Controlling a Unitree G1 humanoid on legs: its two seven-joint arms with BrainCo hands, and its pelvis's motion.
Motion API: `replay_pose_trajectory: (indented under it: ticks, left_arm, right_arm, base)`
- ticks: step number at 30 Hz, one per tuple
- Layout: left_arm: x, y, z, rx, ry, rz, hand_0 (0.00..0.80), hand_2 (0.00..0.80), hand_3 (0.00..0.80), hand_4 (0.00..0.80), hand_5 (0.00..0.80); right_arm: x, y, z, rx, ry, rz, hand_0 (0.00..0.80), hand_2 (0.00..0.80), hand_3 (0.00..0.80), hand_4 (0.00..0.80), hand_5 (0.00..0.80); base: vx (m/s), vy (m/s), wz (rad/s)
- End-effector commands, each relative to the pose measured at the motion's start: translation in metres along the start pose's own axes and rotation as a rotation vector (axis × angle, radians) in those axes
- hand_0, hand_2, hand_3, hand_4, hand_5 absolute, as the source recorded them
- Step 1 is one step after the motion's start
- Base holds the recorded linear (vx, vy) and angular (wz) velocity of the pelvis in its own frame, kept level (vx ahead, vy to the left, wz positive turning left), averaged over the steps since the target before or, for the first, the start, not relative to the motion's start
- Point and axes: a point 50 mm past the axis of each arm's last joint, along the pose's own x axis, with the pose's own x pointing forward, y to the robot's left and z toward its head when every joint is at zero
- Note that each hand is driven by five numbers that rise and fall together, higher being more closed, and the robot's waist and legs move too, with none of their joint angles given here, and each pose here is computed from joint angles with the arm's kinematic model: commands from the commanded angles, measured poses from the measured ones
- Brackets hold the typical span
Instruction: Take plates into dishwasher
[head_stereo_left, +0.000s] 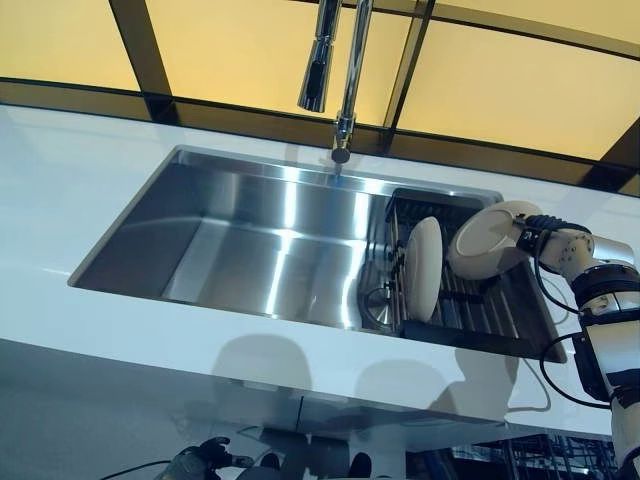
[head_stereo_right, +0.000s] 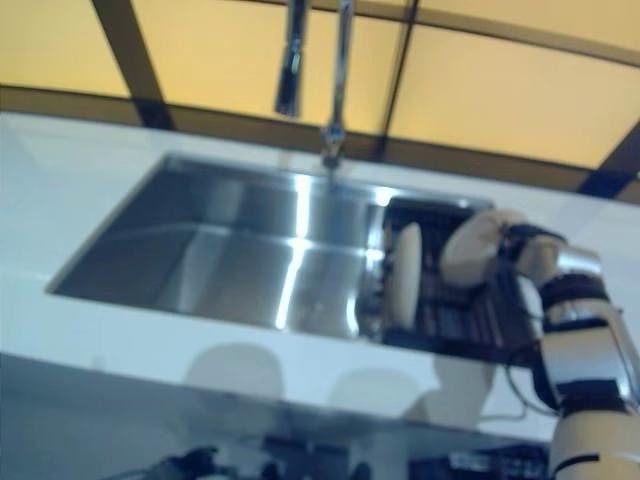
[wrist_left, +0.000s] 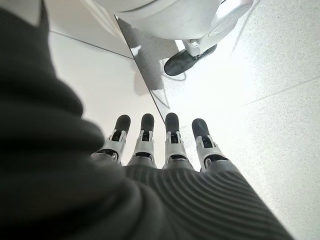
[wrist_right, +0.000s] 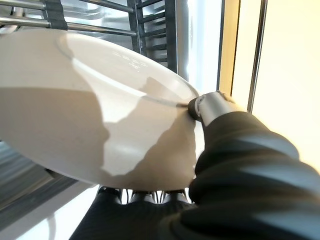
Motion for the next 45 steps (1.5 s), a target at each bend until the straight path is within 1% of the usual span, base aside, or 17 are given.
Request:
replay_pose_trajectory:
  ticks: [1, 8, 13, 18, 22, 26, 31, 37, 41, 45]
  left_arm:
    - [0.002, -0.005, 0.013, 0.063, -0.024, -0.015, 0.0, 0.0, 0.0, 0.0, 0.0]
    - [0.002, -0.005, 0.012, 0.061, -0.024, -0.013, 0.0, 0.0, 0.0, 0.0, 0.0]
    - [0.002, -0.006, 0.011, 0.06, -0.022, -0.015, 0.0, 0.0, 0.0, 0.0, 0.0]
    - [0.001, -0.007, 0.007, 0.059, -0.017, -0.016, 0.0, 0.0, 0.0, 0.0, 0.0]
    - [0.001, -0.006, 0.005, 0.056, -0.014, -0.012, 0.0, 0.0, 0.0, 0.0, 0.0]
    - [0.001, -0.005, 0.006, 0.059, -0.014, -0.013, 0.0, 0.0, 0.0, 0.0, 0.0]
    - [0.001, -0.008, 0.007, 0.064, -0.022, -0.02, 0.0, 0.0, 0.0, 0.0, 0.0]
    - [0.001, -0.01, 0.009, 0.078, -0.03, -0.031, 0.0, 0.0, 0.0, 0.0, 0.0]
    - [0.002, -0.013, 0.011, 0.083, -0.038, -0.036, 0.0, 0.0, 0.0, 0.0, 0.0]
    - [0.001, -0.012, 0.011, 0.089, -0.034, -0.04, 0.0, 0.0, 0.0, 0.0, 0.0]
  right_arm:
    - [-0.018, 0.011, 0.057, -0.012, -0.173, 0.007, 0.8, 0.8, 0.8, 0.8, 0.8]
    - [-0.02, 0.012, 0.062, -0.003, -0.206, 0.021, 0.8, 0.8, 0.8, 0.8, 0.8]
    - [-0.027, 0.015, 0.077, 0.026, -0.31, 0.043, 0.8, 0.8, 0.8, 0.8, 0.8]
    - [-0.042, 0.018, 0.098, 0.036, -0.47, 0.005, 0.8, 0.8, 0.8, 0.8, 0.8]
    - [-0.063, 0.023, 0.119, 0.058, -0.644, -0.046, 0.8, 0.8, 0.8, 0.8, 0.8]
    - [-0.08, 0.025, 0.13, 0.082, -0.8, -0.107, 0.8, 0.8, 0.8, 0.8, 0.8]
    - [-0.095, 0.029, 0.132, 0.124, -0.95, -0.15, 0.8, 0.8, 0.8, 0.8, 0.8]
    - [-0.112, 0.031, 0.126, 0.188, -1.135, -0.248, 0.8, 0.8, 0.8, 0.8, 0.8]
    - [-0.12, 0.032, 0.117, 0.159, -1.222, -0.29, 0.8, 0.8, 0.8, 0.8, 0.8]
    - [-0.122, 0.026, 0.107, 0.119, -1.258, -0.305, 0.8, 0.8, 0.8, 0.8, 0.8]
  base:
    - [0.0, 0.0, 0.0]
    - [0.0, 0.0, 0.0]
    - [0.0, 0.0, 0.0]
    - [-0.002, 0.012, 0.0]
    - [-0.01, 0.024, 0.0]
    - [-0.018, 0.04, -0.02]
    - [-0.013, 0.054, -0.02]
    - [-0.023, 0.078, -0.02]
    - [-0.042, 0.108, -0.05]
    - [-0.035, 0.112, -0.12]
